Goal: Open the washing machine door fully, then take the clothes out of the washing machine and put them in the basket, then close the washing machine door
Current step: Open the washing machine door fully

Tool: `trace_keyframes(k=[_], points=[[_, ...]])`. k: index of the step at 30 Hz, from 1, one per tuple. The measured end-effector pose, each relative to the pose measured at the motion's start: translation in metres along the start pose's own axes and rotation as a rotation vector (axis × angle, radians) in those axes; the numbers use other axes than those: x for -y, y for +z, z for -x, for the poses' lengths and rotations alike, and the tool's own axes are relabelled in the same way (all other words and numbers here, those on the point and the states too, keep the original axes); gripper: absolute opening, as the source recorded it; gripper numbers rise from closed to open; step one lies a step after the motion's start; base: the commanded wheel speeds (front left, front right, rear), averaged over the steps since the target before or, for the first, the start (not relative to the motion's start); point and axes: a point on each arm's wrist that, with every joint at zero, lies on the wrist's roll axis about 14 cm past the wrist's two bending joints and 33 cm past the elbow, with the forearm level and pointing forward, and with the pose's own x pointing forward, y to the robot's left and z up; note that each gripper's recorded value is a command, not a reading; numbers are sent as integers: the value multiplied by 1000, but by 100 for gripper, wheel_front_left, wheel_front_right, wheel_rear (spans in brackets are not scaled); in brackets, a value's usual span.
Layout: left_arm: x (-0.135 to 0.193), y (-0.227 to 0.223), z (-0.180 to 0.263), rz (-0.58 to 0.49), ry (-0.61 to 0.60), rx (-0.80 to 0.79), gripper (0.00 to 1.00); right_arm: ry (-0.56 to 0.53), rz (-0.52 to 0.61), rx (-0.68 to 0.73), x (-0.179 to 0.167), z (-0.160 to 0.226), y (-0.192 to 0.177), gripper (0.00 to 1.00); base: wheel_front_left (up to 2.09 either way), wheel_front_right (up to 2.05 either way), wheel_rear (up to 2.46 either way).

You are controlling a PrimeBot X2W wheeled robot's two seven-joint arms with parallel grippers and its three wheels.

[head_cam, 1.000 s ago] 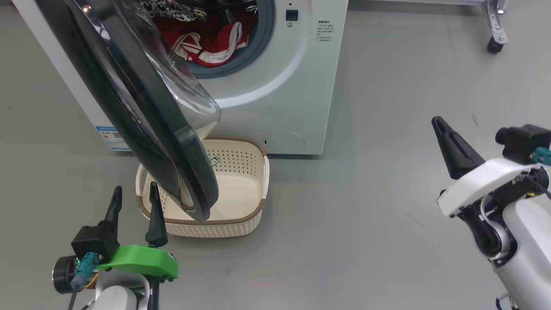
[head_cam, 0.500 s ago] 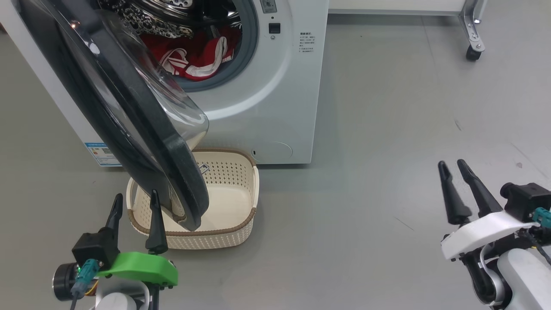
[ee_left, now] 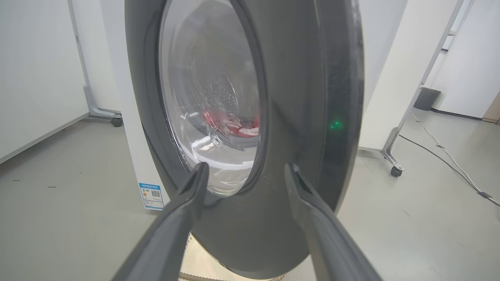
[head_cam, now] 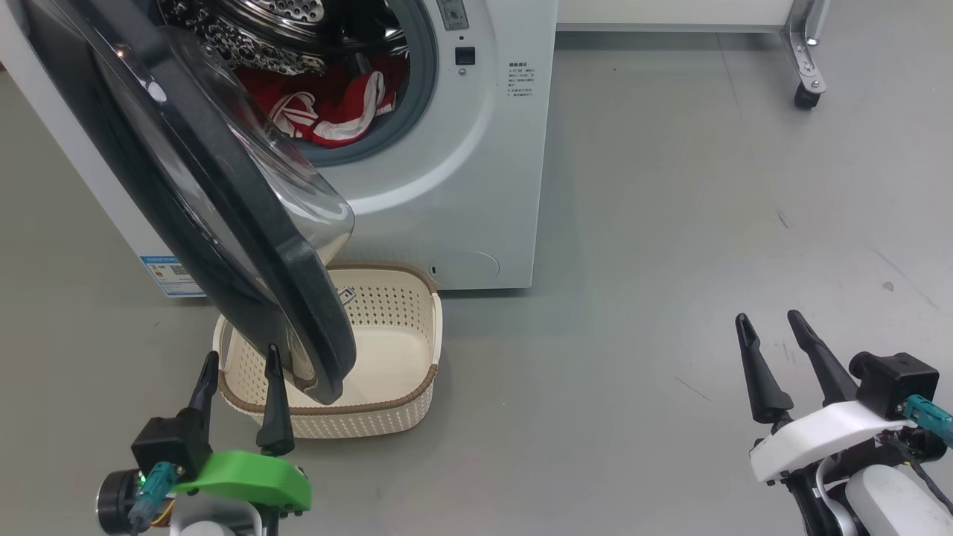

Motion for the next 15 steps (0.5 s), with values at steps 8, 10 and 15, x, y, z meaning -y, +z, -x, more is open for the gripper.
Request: trace_keyframes(k=[8, 10, 15], points=[[0, -1, 2, 0, -1, -3, 100, -6, 5, 9, -3, 4, 0, 100, 0, 0, 0], [1, -1, 2, 0, -2, -3, 100, -7, 3, 23, -4, 3, 3, 100, 0, 0, 0], [0, 0, 1, 1, 0, 0, 100, -15, 2, 32, -4, 6, 4, 100, 0, 0, 0]])
